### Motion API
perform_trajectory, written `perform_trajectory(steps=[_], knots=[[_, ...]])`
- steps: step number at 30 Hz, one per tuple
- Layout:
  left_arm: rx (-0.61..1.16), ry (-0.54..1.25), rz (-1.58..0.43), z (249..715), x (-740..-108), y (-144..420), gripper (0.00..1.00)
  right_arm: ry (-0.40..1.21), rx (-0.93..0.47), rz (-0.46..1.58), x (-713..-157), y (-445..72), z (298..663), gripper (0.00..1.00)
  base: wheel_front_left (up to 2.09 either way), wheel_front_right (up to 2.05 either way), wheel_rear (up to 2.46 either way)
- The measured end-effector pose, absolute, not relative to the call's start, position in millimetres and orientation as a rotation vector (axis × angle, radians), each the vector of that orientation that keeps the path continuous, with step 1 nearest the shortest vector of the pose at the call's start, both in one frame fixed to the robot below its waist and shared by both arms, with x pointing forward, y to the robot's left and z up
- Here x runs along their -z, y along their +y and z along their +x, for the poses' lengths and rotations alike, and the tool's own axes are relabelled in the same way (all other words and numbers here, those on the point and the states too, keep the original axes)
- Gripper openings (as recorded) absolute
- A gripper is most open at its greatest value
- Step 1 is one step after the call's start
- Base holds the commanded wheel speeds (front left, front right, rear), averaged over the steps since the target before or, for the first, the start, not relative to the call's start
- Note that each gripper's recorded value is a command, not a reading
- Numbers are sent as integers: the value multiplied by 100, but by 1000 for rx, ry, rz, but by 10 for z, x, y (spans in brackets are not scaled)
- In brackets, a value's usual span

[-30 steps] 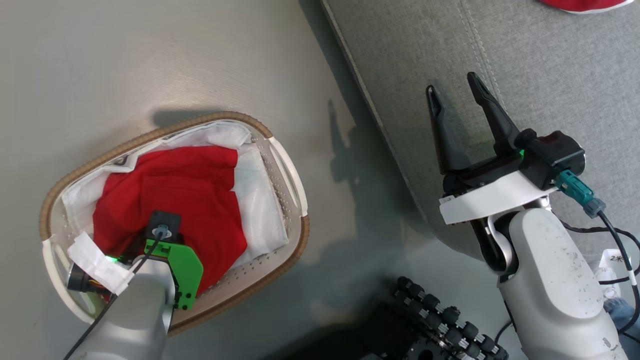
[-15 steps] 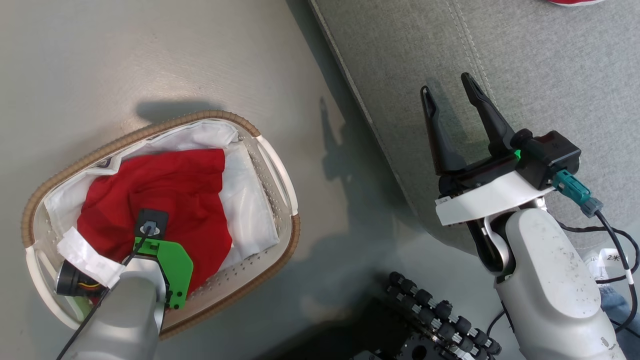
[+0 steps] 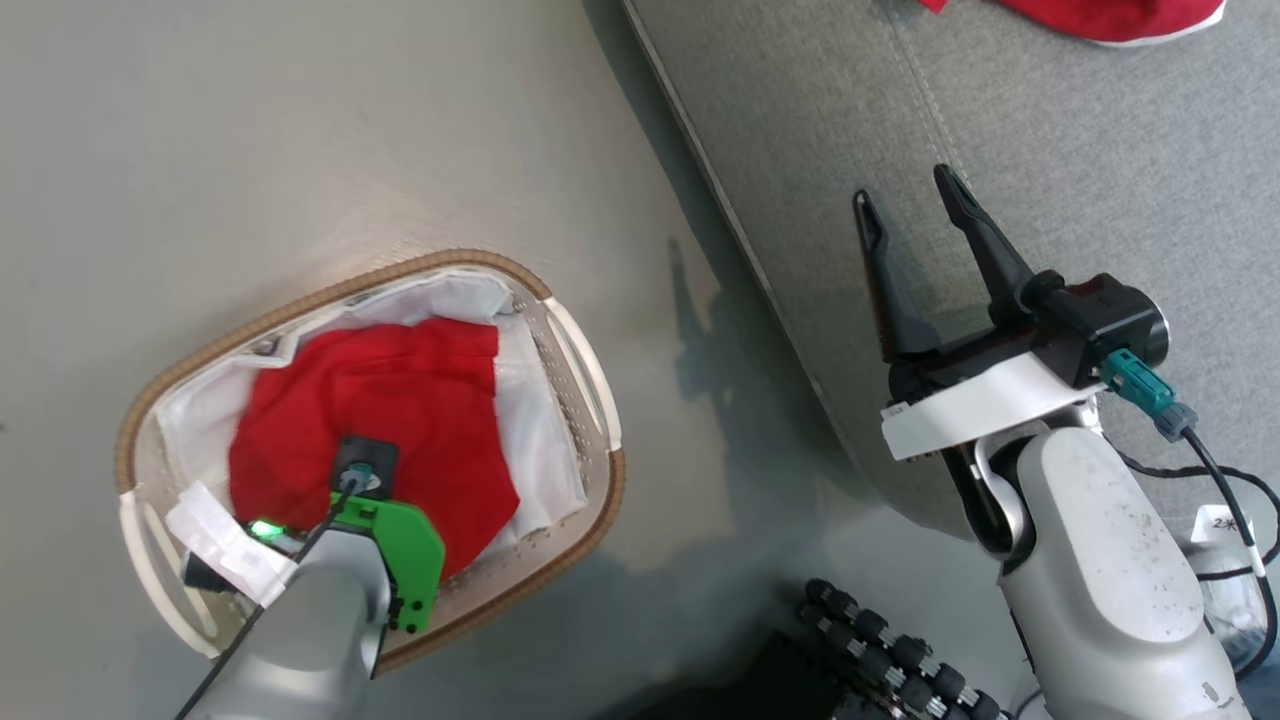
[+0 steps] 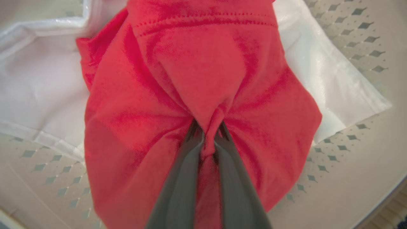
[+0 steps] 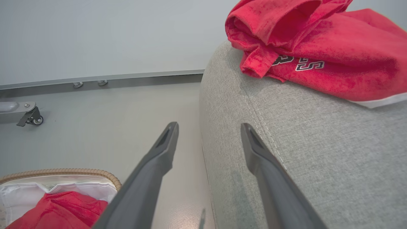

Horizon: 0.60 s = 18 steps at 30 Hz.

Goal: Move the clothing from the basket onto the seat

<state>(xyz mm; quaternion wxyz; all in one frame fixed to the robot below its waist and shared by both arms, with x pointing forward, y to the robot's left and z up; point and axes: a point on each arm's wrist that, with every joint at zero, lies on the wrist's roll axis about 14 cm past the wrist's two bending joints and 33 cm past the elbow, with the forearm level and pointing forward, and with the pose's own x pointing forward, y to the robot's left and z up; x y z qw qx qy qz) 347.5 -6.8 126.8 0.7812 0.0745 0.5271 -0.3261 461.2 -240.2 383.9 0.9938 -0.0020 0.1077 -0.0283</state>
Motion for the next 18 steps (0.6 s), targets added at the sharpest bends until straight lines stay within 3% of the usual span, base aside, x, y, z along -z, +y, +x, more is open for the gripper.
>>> perform_trajectory(steps=[18], knots=[[780, 684, 55, 4000, -2666, -389, 0, 122, 55, -42, -4341, -2326, 4311, 100, 0, 0, 0]])
